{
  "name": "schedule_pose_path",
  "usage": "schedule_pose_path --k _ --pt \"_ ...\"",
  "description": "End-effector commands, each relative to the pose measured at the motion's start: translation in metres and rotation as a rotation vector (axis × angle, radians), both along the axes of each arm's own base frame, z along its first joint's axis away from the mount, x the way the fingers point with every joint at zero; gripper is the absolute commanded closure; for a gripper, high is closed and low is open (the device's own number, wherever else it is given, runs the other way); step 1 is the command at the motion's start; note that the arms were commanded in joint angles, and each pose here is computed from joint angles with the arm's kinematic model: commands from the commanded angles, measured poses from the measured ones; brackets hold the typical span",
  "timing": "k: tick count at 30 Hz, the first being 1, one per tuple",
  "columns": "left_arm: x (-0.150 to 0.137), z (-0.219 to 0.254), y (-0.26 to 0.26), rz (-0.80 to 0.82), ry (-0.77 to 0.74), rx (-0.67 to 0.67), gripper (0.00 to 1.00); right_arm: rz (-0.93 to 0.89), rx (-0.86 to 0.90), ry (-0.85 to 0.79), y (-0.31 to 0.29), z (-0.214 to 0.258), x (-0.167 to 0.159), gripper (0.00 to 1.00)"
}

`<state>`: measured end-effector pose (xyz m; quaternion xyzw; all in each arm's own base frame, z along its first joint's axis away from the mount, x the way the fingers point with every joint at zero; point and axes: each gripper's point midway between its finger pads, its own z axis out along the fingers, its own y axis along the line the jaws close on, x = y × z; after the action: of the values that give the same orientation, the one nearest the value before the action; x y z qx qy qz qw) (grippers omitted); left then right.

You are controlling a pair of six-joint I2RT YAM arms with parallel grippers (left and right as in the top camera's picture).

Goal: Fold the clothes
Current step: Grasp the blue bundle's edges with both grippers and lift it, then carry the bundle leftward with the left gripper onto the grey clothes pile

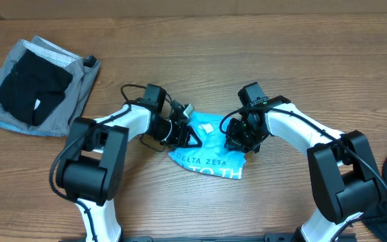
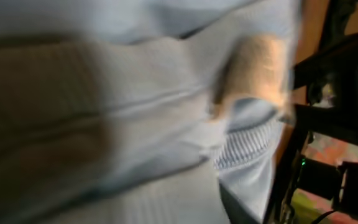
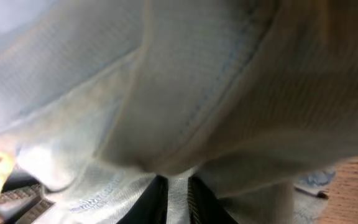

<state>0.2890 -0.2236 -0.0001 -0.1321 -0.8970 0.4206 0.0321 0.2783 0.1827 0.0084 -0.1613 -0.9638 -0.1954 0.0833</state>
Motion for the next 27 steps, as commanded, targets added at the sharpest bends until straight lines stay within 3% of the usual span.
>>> schedule_pose_path --k 1,3,9,17,20,27 --pt "-0.029 -0.055 0.028 0.006 0.105 0.22 0.88 0.016 -0.043 0.03 -0.009 -0.011 -0.008 0.88" --pt "-0.027 -0.053 0.03 0.014 0.102 0.218 0.96 0.026 -0.043 0.033 -0.01 -0.009 -0.01 0.92" --pt "-0.008 -0.003 0.048 0.025 0.017 0.189 0.96 0.099 -0.005 -0.023 -0.015 0.033 -0.006 0.92" --pt "0.06 0.111 0.116 0.282 -0.207 0.13 0.96 0.087 0.057 -0.259 -0.016 0.113 0.006 0.9" --pt "0.08 0.148 0.145 0.37 -0.278 0.108 0.96 0.086 0.066 -0.288 -0.017 0.123 0.006 0.89" --pt "0.146 0.255 0.245 0.623 -0.615 0.031 0.96 0.086 0.064 -0.283 -0.017 0.124 0.003 0.89"
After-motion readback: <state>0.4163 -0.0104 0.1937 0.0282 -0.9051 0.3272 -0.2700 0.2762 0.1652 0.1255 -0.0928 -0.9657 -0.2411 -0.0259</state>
